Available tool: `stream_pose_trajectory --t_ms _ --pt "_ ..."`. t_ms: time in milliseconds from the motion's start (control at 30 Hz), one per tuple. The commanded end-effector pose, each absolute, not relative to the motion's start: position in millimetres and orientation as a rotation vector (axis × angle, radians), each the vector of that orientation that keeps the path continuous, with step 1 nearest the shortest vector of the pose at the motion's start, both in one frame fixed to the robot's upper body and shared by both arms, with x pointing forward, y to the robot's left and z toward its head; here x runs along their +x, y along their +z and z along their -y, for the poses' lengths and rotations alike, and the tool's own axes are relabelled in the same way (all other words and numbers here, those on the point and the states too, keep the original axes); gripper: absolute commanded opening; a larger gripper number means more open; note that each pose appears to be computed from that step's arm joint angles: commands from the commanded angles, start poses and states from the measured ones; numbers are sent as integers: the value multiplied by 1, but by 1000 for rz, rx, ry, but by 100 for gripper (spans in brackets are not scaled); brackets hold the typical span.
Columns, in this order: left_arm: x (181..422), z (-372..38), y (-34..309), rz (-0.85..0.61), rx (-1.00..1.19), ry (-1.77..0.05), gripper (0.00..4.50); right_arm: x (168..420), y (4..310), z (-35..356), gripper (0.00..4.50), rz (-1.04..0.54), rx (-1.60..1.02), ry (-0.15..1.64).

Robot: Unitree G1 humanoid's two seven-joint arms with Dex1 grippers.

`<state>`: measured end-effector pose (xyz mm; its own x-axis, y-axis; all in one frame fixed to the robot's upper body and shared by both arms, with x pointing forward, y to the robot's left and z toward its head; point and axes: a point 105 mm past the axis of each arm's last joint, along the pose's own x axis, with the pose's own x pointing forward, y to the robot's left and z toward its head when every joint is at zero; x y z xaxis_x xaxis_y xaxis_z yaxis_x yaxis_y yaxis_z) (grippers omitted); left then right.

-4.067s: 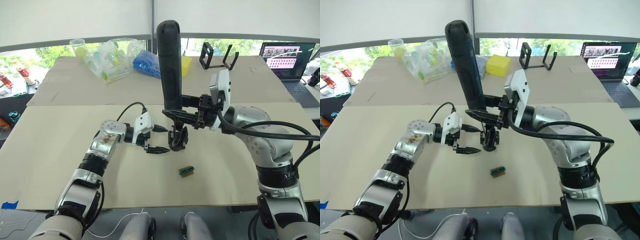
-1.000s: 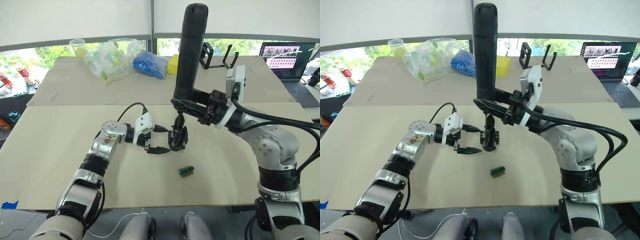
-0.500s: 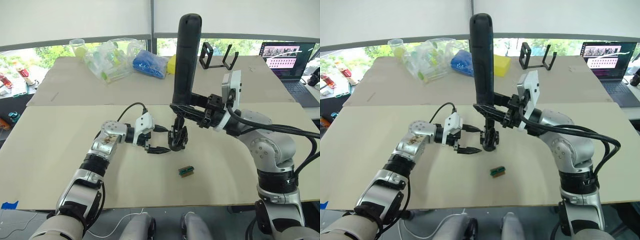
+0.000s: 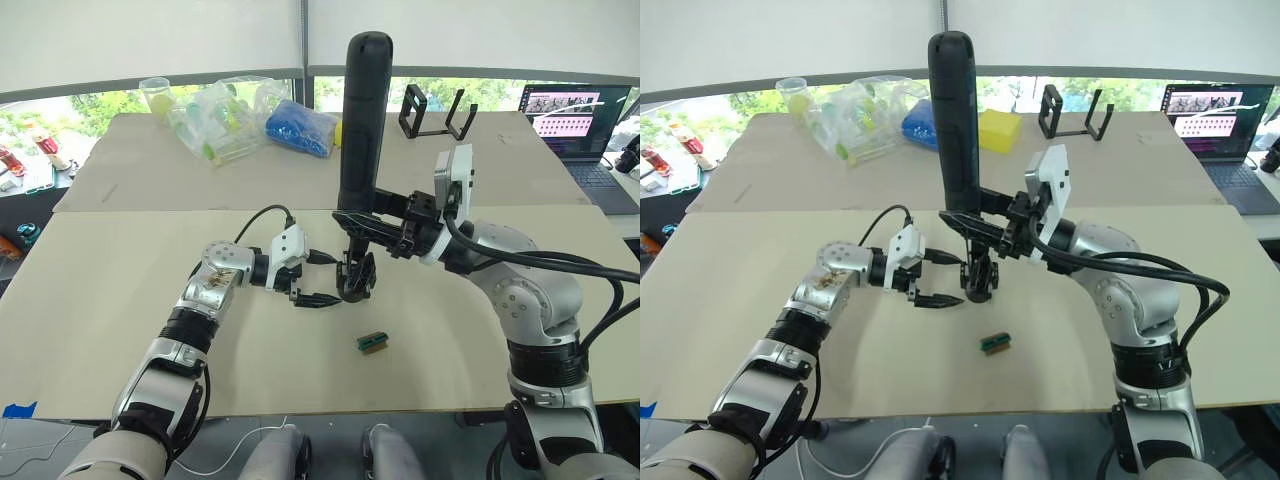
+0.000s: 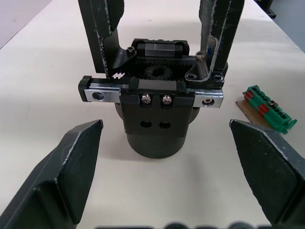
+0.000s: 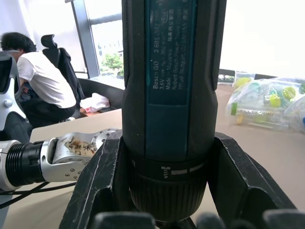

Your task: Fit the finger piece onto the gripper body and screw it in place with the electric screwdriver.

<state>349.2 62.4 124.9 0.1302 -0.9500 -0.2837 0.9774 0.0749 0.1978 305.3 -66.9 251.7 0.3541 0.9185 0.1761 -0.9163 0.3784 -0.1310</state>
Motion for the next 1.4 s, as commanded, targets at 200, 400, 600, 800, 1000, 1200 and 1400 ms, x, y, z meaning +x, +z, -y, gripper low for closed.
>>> stream_pose_trajectory --t_ms 200,400,600,800,1000,1200,1400 --pt "347 -60 134 -35 397 -1453 450 295 277 65 190 374 -65 1204" --pt "348 -60 135 -33 398 -1452 450 296 274 67 190 376 -80 1205" --pt "347 -60 135 -34 399 -1453 450 295 269 69 190 372 -89 1207" --pt "347 -60 135 -34 398 -1454 450 296 268 68 190 367 -96 1206" --pt "348 -60 135 -36 399 -1453 450 295 268 67 190 363 -96 1207" --pt "348 -61 135 -35 399 -1453 450 295 268 66 190 362 -95 1208" --pt "348 -61 135 -35 398 -1452 450 298 266 67 190 357 -97 1200"
